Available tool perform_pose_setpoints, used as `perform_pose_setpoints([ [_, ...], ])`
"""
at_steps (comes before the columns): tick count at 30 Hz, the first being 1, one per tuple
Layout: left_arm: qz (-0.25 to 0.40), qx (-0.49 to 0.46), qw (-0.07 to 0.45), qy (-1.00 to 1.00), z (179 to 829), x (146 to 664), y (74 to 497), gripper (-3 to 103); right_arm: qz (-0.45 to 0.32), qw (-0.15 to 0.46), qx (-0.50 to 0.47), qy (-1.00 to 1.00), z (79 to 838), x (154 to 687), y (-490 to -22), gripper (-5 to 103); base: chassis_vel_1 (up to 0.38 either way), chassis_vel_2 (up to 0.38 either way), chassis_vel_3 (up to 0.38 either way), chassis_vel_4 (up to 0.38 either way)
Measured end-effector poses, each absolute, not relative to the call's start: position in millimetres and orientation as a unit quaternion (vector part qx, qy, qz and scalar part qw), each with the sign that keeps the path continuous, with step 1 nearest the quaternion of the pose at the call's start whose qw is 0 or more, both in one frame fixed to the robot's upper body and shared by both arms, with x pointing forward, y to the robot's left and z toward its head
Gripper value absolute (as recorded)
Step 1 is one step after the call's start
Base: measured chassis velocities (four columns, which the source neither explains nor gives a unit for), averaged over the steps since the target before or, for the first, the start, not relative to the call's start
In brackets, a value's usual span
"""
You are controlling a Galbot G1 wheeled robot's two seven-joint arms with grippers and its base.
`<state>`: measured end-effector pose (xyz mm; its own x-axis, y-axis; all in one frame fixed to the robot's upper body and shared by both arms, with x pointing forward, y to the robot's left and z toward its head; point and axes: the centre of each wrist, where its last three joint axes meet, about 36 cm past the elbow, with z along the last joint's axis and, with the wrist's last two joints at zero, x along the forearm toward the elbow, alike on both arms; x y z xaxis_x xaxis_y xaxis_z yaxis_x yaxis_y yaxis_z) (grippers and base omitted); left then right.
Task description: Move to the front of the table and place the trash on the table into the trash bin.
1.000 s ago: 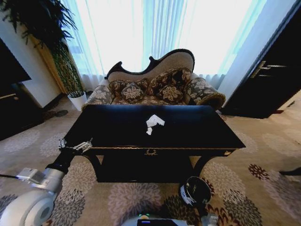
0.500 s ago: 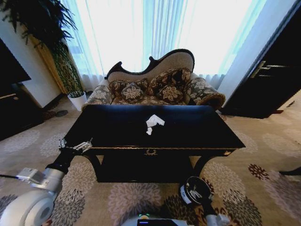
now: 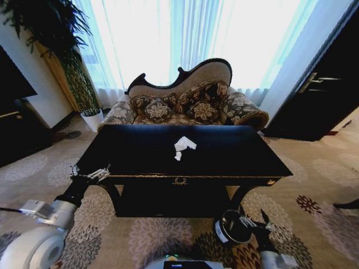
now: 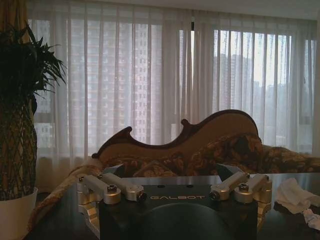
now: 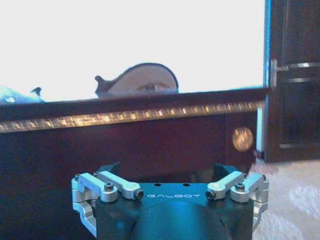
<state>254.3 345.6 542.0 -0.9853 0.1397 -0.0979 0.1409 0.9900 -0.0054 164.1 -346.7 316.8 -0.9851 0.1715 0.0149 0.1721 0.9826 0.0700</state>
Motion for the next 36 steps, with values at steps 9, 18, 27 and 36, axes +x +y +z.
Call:
perform_pose_setpoints([
  [9,-0.006,0.070,0.049,0.996,542,254,346,100,-0.002,-0.034,-0.059,-0.998,344,173,-352,100,0.000,0.000,0.000,0.000],
  [18,-0.006,0.070,0.049,0.996,542,254,346,100,0.015,-0.070,-0.050,-0.996,380,183,-363,100,0.000,0.000,0.000,0.000],
  [27,-0.006,0.070,0.049,0.996,542,254,346,100,0.017,-0.066,-0.013,-0.998,409,214,-366,100,0.000,0.000,0.000,0.000],
  [36,-0.006,0.070,0.049,0.996,542,254,346,100,0.010,-0.052,0.042,-0.998,467,264,-363,100,0.000,0.000,0.000,0.000],
])
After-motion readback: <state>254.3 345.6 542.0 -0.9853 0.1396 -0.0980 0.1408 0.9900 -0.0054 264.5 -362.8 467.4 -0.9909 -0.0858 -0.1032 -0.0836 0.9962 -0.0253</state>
